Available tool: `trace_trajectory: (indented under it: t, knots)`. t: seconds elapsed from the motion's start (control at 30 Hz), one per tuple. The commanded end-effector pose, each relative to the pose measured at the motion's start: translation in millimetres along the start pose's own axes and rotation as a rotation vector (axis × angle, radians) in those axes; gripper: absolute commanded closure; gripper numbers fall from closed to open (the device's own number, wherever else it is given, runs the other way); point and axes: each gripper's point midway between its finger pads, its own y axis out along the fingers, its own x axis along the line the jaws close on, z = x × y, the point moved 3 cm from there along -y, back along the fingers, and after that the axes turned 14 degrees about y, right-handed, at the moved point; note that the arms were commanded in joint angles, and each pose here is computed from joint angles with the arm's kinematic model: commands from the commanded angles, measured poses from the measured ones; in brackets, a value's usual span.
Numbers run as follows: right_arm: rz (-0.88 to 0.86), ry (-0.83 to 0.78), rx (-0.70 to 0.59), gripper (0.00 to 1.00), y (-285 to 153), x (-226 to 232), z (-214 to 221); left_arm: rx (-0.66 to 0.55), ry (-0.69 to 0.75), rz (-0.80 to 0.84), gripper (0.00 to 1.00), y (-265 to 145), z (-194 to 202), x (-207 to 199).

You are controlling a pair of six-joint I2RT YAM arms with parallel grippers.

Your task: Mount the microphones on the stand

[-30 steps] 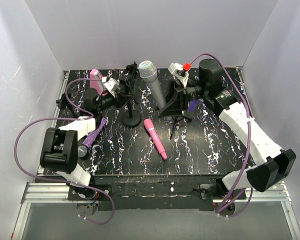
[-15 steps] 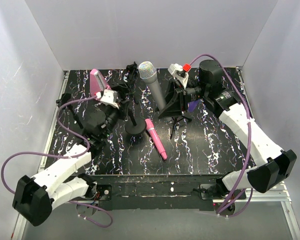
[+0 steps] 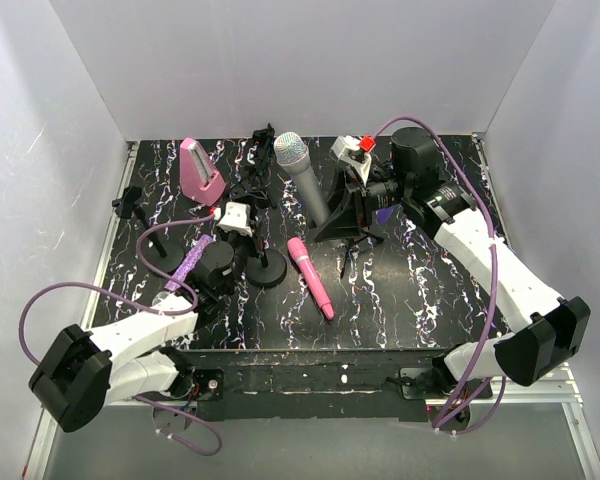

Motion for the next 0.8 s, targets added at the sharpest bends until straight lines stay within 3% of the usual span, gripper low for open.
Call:
trace_trajectory:
  t: [0.0, 0.03, 0.1, 0.27, 0.4, 0.53, 0.77]
  knots:
    - [-0.005, -0.050, 0.001, 0.99, 1.7, 3.3, -3.2, -0.019, -0.037, -0.017, 0.63, -12.1, -7.6, 7.8]
    - [-0.004, -0.044, 0.002, 0.99, 1.8, 2.5, -3.1, -0.015, -0.038, 0.004, 0.48, -15.3, -8.3, 6.2]
    - [-0.004, -0.069, 0.006, 0.99, 2.7, 0.9, -3.3, -0.013, -0.044, 0.080, 0.28, -24.1, -14.9, -0.8]
    - [0.014, -0.095, 0.017, 0.99, 2.6, -5.9, -4.4, 0.007, 0.028, 0.338, 0.08, -62.4, -31.2, -17.4]
    - [0.027, -0.150, 0.039, 0.99, 1.5, -10.2, -2.9, 0.014, 0.198, 0.449, 0.02, -100.9, -36.5, -6.7]
    - [0.018, -0.202, 0.071, 0.99, 1.3, -15.8, 0.4, -0.080, 0.376, 0.474, 0.02, -124.6, -62.0, 11.0]
    - [0.002, -0.271, 0.107, 0.99, 2.0, -24.7, 0.7, -0.186, 0.639, 0.450, 0.02, -102.6, -95.6, 18.6]
